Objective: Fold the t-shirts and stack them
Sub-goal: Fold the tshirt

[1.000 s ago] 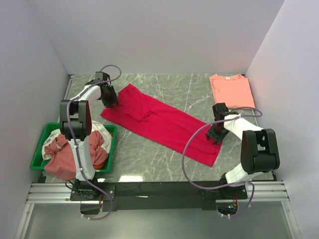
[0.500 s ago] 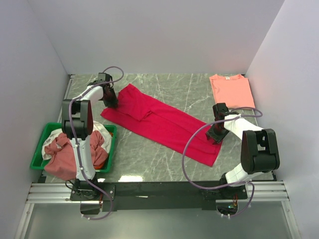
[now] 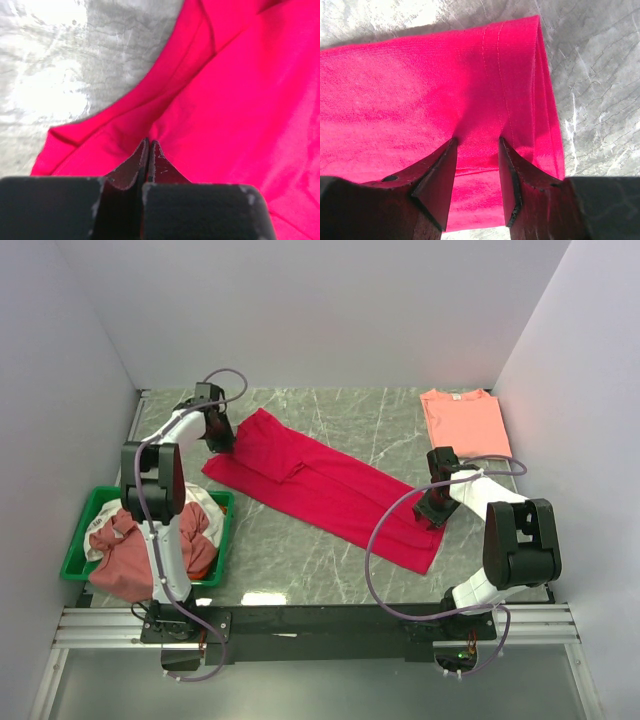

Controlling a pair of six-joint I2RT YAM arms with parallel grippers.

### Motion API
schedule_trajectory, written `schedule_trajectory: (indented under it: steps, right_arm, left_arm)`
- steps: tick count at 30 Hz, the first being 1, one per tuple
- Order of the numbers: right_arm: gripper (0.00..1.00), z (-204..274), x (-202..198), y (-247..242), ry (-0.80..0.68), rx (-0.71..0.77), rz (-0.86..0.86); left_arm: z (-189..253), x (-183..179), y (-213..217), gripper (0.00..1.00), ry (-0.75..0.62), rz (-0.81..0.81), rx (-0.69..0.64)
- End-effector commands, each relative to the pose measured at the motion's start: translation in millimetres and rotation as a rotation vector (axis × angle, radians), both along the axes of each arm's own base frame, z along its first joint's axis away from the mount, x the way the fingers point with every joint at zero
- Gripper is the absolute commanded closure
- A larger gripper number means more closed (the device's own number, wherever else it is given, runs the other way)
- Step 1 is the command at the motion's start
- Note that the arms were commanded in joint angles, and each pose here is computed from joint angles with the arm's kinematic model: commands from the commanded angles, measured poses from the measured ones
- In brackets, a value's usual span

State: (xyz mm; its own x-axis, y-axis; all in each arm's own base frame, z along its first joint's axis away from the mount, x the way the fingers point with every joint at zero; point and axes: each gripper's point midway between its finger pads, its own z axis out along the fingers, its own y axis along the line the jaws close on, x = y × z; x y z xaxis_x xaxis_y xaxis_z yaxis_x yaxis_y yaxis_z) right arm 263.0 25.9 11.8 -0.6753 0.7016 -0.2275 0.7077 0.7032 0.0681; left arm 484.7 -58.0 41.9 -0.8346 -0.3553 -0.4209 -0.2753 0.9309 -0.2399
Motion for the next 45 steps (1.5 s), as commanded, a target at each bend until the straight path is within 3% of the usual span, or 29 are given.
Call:
schedule_trajectory:
  steps: [1, 16, 33, 40, 45]
  right_arm:
    - [0.54, -13.4, -5.8, -7.3, 0.019, -0.019, -0.019]
    - [0.55, -14.5, -5.3, -7.1, 0.023, -0.019, -0.012]
    - [0.54, -13.1, -10.8, -6.8, 0.018, -0.018, -0.008]
    - [0.55, -11.7, -11.5, -7.1, 0.011, -0.017, -0.004]
    - [0.54, -11.4, -14.2, -6.2, 0.006, -0.015, -0.001]
  left_arm:
    - [53.6, 6.4, 2.9, 1.00, -0.114, 0.003, 0.017]
    - [46.2, -41.5, 3.3, 1.00, -0.067, 0.012, 0.001]
    - [29.7, -70.4, 4.8, 0.99, -0.013, 0.036, -0.005]
    - [40.3, -60.3, 4.2, 0.68, -0.049, 0.021, -0.003]
    - [70.0, -48.5, -8.7, 0.59, -0.145, -0.019, 0.029]
